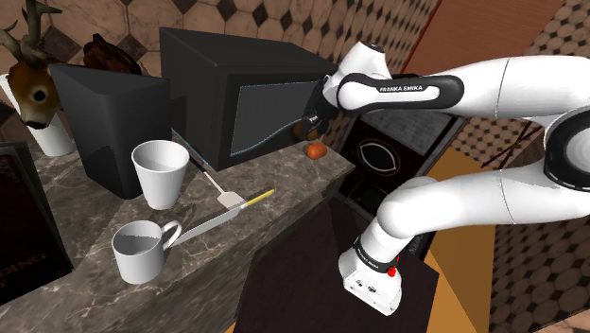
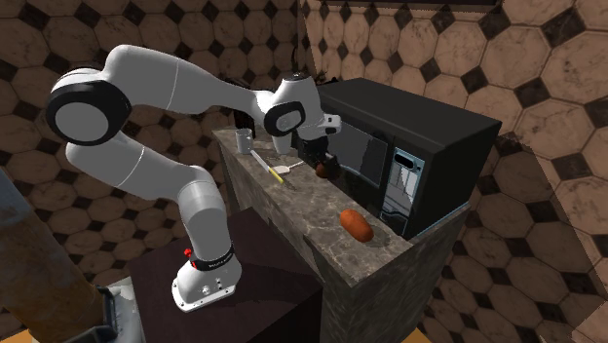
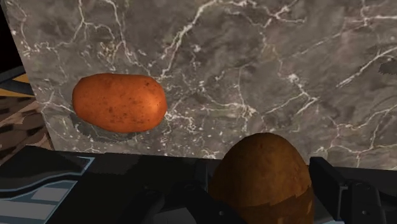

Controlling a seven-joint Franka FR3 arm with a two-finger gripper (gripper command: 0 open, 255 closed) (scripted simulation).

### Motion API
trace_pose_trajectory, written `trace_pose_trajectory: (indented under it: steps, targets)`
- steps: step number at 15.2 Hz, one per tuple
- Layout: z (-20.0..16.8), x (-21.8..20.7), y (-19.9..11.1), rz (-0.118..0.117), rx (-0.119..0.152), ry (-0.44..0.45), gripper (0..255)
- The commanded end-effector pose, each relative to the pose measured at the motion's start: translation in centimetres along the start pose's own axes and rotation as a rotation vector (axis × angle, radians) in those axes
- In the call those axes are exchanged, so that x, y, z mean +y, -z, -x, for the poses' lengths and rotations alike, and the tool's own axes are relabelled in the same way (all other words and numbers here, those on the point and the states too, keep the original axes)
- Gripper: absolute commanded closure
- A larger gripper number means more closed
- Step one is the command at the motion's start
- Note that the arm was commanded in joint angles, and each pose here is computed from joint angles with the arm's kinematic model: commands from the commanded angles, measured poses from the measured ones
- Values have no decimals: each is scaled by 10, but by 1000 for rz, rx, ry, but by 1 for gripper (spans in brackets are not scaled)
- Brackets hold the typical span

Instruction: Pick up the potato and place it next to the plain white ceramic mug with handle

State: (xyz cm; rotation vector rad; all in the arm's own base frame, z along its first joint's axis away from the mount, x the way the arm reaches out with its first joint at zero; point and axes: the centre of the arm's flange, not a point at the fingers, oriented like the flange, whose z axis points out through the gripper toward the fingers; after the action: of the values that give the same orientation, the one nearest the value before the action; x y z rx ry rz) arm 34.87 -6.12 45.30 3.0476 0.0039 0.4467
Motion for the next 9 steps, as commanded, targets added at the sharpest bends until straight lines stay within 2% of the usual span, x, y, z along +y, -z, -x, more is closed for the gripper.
trace_pose_trajectory:
  steps: [1,7,9]
  targets:
    - [-4,1,10,0,-1,0,255]
    - [-12,2,37,0,-1,0,255]
    - [-16,-24,37,0,-1,0,255]
